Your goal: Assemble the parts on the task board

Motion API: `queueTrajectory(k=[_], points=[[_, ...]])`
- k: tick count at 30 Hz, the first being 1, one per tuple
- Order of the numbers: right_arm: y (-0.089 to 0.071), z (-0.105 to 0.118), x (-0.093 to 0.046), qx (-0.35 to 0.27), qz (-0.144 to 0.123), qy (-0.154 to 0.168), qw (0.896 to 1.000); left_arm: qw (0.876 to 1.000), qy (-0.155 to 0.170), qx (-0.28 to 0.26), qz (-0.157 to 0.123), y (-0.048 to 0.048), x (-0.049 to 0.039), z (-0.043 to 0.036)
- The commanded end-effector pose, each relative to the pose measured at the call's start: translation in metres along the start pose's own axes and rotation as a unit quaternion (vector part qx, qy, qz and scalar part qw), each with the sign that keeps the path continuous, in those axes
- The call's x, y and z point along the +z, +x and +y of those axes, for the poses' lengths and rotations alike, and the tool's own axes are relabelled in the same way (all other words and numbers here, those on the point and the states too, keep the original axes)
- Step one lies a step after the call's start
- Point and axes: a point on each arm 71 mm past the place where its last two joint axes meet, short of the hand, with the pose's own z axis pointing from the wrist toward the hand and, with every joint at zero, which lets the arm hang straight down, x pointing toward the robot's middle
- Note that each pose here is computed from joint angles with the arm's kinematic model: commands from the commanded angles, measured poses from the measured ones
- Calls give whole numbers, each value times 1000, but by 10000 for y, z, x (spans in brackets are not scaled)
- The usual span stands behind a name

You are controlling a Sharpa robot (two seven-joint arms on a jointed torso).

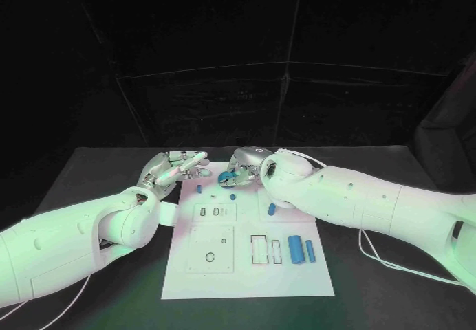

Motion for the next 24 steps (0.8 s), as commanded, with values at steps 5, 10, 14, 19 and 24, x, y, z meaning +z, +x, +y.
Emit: queueTrajectory(k=[5, 10, 14, 19, 24], points=[[-180, -70, -132, 56, -107, -37, 992, 1000, 2, -2, 3, -6, -2, -14], [-273, -239, -316, 102, -137, -55, 984, 1000, 2, -1, 1, -31, -14, -18], [-324, -484, -534, 136, -127, -51, 981, 1000, 2, 0, 0, -50, -25, -22], [-354, -850, -749, 152, -100, -30, 983, 1000, 2, 1, -3, -70, -35, -25], [-380, -1212, -905, 160, -81, -8, 984, 1000, 3, 0, -2, -62, -34, -26]])
